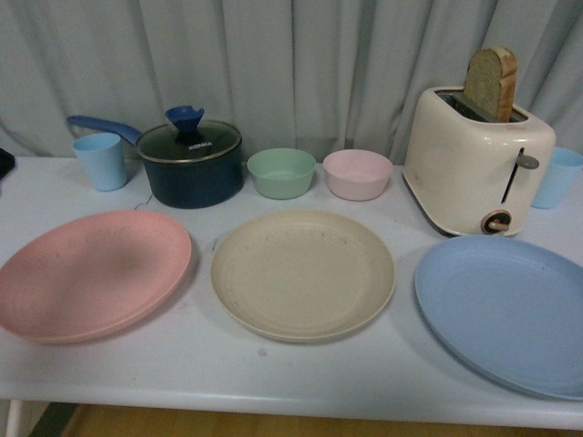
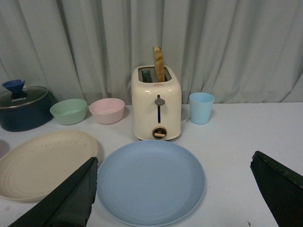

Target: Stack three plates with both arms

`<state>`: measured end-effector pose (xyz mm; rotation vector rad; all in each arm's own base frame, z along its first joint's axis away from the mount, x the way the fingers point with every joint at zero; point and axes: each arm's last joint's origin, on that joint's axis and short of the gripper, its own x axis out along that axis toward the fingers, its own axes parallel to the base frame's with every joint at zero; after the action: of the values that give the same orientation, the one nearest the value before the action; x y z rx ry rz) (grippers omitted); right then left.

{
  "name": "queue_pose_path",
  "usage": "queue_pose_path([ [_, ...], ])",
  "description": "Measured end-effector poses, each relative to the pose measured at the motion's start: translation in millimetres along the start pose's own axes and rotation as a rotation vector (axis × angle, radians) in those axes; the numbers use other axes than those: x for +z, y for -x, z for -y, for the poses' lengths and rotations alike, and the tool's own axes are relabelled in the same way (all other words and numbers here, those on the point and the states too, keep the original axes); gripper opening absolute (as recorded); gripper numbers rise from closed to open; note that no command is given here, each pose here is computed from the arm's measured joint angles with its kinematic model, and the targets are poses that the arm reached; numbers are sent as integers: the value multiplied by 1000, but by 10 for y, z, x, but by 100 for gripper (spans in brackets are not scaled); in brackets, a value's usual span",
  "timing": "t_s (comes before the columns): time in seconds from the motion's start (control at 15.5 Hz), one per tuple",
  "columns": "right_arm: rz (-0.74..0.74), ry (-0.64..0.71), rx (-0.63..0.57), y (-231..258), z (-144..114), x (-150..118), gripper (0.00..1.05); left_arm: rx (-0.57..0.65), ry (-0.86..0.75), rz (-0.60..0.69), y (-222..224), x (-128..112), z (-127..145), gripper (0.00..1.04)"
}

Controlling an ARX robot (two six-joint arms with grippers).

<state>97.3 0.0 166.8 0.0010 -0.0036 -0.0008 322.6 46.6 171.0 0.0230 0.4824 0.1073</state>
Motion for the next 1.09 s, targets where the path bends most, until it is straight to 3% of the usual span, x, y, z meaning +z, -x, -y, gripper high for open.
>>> queue_pose_path([
  [0.19,0,0,0,0,0,0,98,4,2,-174,-721,-194,-86,98],
  [0.39,0,0,0,0,0,0,98,69,38,-250,-1043,-444,-220,98],
  [0.51,0,0,0,0,0,0,98,92,74,-312,-1135,-681,-294,98],
  [0.84,0,0,0,0,0,0,98,11,104,-372,-1056,-836,-332,98],
  [0.96,0,0,0,0,0,0,98,1,81,-381,-1029,-802,-325,82],
  [1.09,0,0,0,0,0,0,98,-15,47,-406,-1006,-776,-315,53],
])
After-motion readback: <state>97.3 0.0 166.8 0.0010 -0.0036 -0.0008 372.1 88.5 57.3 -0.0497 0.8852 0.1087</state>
